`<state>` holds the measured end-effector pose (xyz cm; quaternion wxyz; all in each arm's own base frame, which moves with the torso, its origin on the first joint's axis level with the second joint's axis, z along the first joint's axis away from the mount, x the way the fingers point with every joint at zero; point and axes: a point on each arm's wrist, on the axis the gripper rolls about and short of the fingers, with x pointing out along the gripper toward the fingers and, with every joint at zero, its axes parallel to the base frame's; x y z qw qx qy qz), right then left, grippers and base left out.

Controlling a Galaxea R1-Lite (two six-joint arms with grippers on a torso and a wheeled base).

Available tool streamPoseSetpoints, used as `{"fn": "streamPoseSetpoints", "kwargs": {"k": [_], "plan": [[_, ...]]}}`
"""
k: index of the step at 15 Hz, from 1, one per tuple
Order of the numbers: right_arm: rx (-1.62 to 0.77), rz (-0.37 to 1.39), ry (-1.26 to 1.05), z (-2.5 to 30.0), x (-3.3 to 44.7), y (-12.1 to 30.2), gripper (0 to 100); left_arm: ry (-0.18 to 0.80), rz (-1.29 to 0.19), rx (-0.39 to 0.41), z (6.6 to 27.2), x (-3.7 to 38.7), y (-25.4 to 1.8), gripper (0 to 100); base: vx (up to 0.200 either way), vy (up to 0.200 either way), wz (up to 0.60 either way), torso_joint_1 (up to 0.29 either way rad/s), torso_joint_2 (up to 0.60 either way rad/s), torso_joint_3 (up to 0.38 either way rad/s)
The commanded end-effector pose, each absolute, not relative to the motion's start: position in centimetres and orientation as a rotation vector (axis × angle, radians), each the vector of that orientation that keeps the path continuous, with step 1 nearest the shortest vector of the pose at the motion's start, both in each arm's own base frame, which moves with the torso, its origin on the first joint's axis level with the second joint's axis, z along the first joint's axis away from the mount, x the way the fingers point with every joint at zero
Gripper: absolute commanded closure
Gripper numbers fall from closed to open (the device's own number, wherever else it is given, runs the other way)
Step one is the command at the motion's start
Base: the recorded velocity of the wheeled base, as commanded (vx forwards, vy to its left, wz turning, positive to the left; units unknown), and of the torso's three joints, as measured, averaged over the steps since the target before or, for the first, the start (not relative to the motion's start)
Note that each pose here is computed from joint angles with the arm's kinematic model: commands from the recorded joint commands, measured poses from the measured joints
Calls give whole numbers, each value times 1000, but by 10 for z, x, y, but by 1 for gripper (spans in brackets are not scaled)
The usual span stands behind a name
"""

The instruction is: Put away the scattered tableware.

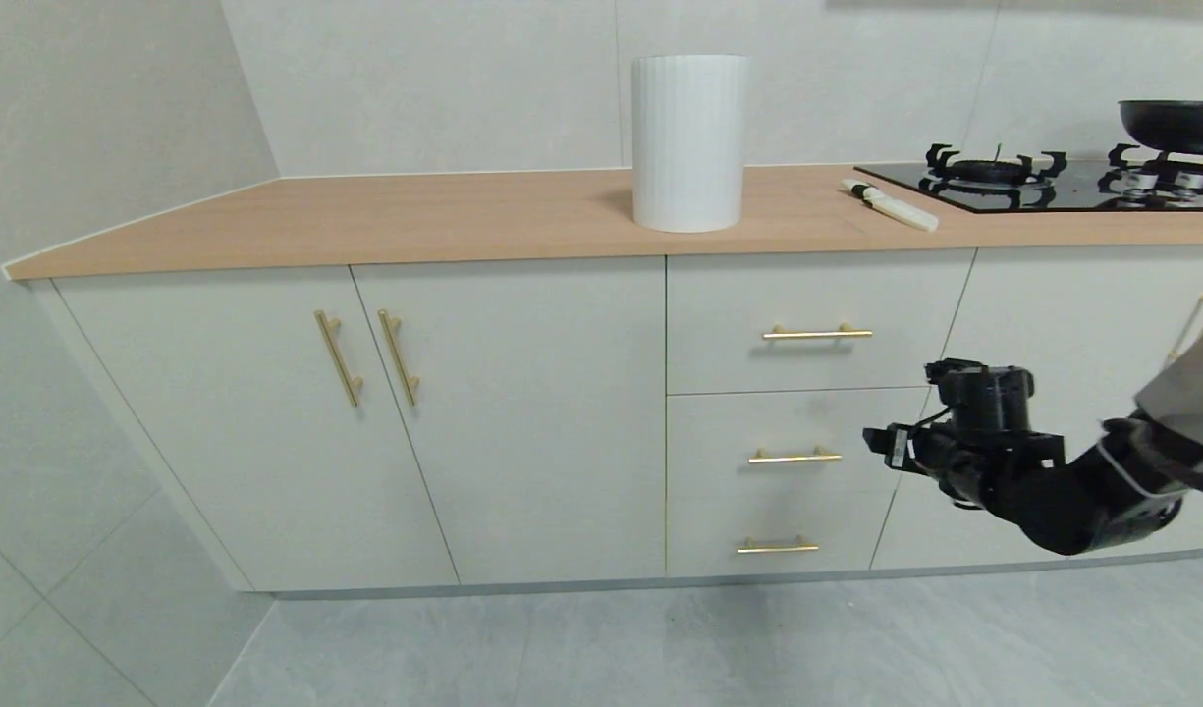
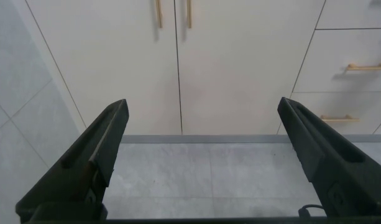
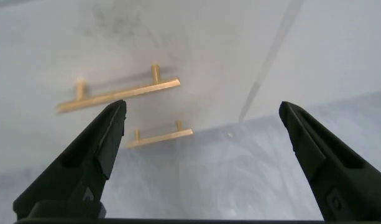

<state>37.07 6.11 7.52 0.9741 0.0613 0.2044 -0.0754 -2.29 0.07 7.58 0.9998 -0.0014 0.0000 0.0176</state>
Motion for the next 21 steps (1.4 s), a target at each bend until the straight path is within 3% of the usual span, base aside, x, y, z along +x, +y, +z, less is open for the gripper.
{"fn": "streamPoseSetpoints", "kwargs": {"k": [1,5,8,12,17,21], "plan": [[143,-108,257,155,237,51,0,1,37,-3,76,-23,1,0,0,0,0,0,0,0],[76,-117,13,188,129,24,0,1,37,-3,76,-23,1,0,0,0,0,0,0,0],[-25,-136,-63,189,58,5,0,1,35,-3,76,-23,1,0,0,0,0,0,0,0],[-51,-329,-103,188,-18,-9,0,1,37,-3,76,-23,1,0,0,0,0,0,0,0],[-59,-363,-183,167,-71,-9,0,1,38,-3,76,-23,1,0,0,0,0,0,0,0],[-41,-314,-87,133,-54,-7,0,1,35,-3,76,-23,1,0,0,0,0,0,0,0]]}}
